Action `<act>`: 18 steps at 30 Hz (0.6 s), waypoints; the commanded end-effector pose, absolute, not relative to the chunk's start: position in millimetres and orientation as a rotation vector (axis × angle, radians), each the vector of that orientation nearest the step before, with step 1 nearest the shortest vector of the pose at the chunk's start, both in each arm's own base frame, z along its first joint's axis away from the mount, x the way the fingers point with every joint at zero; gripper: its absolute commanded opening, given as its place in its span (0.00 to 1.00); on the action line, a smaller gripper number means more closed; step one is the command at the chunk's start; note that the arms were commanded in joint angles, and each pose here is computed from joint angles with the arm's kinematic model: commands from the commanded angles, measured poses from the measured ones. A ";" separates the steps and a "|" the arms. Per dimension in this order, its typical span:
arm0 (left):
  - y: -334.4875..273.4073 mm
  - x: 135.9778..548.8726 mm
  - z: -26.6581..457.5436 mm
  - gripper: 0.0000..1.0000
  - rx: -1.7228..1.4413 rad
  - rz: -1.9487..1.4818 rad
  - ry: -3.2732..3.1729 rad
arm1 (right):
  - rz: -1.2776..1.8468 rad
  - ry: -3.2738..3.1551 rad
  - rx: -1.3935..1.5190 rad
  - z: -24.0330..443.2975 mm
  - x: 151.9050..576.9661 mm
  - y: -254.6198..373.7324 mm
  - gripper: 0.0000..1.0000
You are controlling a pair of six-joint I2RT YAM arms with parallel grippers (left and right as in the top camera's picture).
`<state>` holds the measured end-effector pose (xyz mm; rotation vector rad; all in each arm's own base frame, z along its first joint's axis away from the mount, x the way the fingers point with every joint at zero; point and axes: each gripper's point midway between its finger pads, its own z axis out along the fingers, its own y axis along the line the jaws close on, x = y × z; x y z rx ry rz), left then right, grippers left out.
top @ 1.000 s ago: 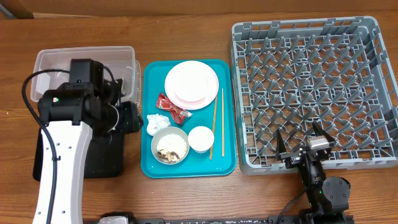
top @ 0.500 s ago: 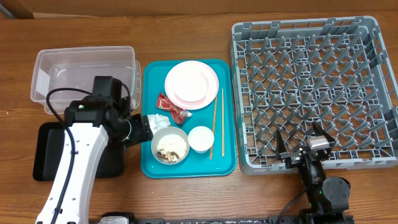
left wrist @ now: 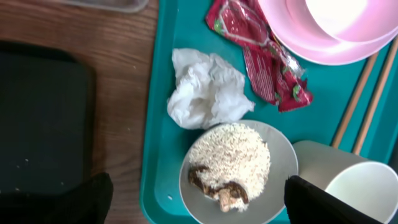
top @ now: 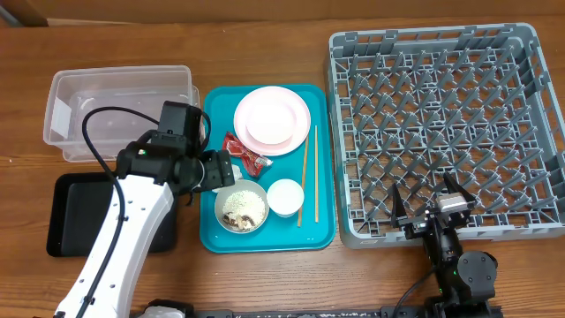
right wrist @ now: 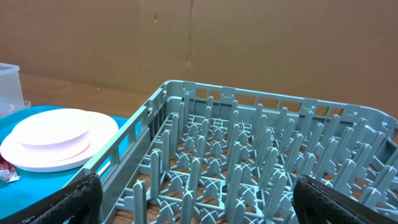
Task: Sort waste into correct bins and load items into the dishwasher
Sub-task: 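Move the left gripper over the white bowl of rice, then lower the left gripper and grasp the rim of the white bowl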
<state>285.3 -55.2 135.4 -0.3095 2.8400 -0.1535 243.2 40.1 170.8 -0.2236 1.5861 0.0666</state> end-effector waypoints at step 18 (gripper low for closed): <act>-52.7 286.8 60.8 0.91 -0.357 -0.016 3.066 | 0.067 1.576 -0.229 170.3 243.0 41.2 1.00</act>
